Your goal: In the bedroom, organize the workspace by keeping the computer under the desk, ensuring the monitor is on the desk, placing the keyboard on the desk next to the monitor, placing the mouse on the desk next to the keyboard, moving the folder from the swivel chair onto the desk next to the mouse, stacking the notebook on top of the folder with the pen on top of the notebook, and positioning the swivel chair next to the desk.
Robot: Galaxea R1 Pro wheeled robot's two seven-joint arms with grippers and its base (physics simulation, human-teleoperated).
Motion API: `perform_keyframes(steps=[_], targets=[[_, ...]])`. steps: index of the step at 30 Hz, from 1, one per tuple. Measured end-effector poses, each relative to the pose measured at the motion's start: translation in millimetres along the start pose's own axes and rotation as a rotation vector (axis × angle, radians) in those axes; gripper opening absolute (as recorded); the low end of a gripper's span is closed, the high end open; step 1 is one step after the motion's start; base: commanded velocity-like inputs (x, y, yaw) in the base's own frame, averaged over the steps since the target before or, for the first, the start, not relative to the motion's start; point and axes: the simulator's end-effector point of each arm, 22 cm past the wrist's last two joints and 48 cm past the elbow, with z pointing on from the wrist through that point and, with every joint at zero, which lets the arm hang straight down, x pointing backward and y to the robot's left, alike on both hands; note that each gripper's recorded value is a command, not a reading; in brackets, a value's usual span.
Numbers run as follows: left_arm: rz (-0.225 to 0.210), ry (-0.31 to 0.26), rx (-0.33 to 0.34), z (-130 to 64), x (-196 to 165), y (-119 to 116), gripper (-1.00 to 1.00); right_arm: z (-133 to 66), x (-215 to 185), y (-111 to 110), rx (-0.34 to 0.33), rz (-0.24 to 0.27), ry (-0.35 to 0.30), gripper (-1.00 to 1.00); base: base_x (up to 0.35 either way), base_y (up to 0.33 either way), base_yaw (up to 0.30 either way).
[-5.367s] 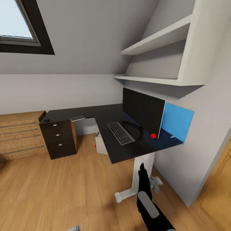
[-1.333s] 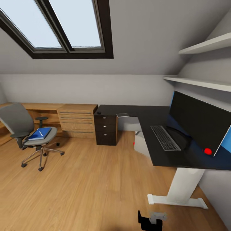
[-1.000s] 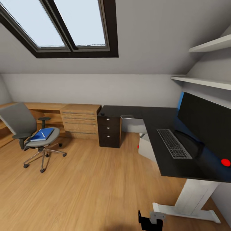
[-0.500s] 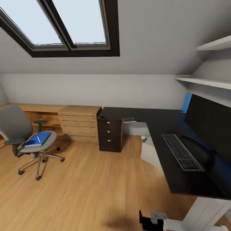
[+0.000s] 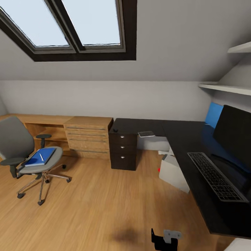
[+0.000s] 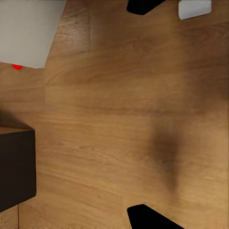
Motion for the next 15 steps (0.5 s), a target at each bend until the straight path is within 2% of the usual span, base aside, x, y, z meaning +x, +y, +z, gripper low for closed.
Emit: perform_keyframes(steps=[9,15], targets=[[0.001,0.000,0.000,0.0,0.0,0.0,1.00,0.0,0.0,0.1,-0.001,-0.001,0.000,1.00,0.298,0.219,0.000],[0.002,0.001,0.000,-0.3,0.6,-0.5,1.00,-0.5,1.4,0.2,0.000,-0.002,0.003,1.00,0.315,0.134,0.000]])
